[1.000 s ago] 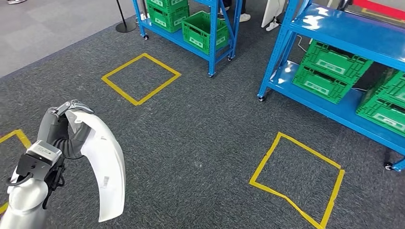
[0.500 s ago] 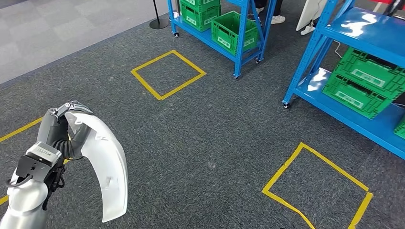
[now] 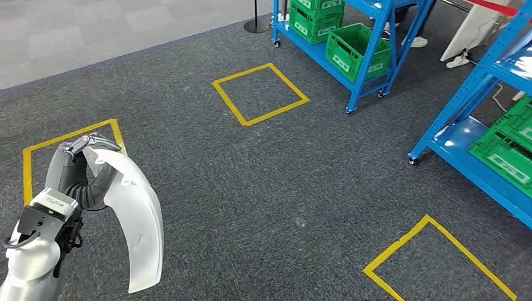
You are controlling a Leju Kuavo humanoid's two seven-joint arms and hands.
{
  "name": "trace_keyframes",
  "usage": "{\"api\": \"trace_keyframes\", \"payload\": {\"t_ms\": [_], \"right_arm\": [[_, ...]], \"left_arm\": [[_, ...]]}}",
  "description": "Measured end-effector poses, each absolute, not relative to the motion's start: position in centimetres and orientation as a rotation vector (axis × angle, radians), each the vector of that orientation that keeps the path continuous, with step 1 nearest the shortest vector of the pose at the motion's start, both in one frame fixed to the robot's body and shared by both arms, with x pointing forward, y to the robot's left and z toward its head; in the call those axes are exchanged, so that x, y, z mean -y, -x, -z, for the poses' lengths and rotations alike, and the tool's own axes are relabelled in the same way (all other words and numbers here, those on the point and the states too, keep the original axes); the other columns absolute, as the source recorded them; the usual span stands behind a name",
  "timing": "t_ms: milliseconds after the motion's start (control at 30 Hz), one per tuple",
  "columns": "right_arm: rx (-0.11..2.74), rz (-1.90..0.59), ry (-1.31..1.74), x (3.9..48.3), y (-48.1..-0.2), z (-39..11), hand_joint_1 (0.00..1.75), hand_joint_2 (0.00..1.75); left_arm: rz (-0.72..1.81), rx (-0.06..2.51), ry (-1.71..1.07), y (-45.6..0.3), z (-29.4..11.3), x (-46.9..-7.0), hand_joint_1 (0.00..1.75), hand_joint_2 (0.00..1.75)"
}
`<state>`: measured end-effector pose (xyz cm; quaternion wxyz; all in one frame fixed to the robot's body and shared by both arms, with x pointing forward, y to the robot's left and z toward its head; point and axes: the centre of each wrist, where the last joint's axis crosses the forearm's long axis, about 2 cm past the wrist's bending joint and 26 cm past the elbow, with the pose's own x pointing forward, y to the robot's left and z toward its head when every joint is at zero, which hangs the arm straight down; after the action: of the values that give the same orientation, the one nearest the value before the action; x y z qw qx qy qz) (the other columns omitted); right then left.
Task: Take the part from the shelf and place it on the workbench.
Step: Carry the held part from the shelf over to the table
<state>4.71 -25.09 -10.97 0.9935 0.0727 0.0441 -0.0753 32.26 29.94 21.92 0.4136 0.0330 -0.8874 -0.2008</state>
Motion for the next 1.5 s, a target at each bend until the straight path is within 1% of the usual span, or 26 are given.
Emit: {"api": "trace_keyframes", "payload": {"t_ms": [433,933,1300,1500], "right_arm": [[-0.083,0.145,-0.147,25.1,-4.9,10.9,0.0,0.0],[-0.087,0.14,-0.155,25.0,-5.0,10.9,0.0,0.0],[-0.083,0.147,-0.15,25.0,-4.9,10.9,0.0,0.0],[-0.09,0.15,-0.146,24.9,-4.6,11.0,0.0,0.0]], "left_arm": [[0.516,2.245,-0.088,-32.9,-22.9,-29.9,1.75,1.75],[0.52,2.241,-0.105,-33.0,-22.7,-30.1,1.75,1.75],[0.506,2.233,-0.112,-32.7,-21.7,-30.1,1.75,1.75],[0.501,2.211,-0.119,-31.8,-20.4,-30.4,1.75,1.75]]}}
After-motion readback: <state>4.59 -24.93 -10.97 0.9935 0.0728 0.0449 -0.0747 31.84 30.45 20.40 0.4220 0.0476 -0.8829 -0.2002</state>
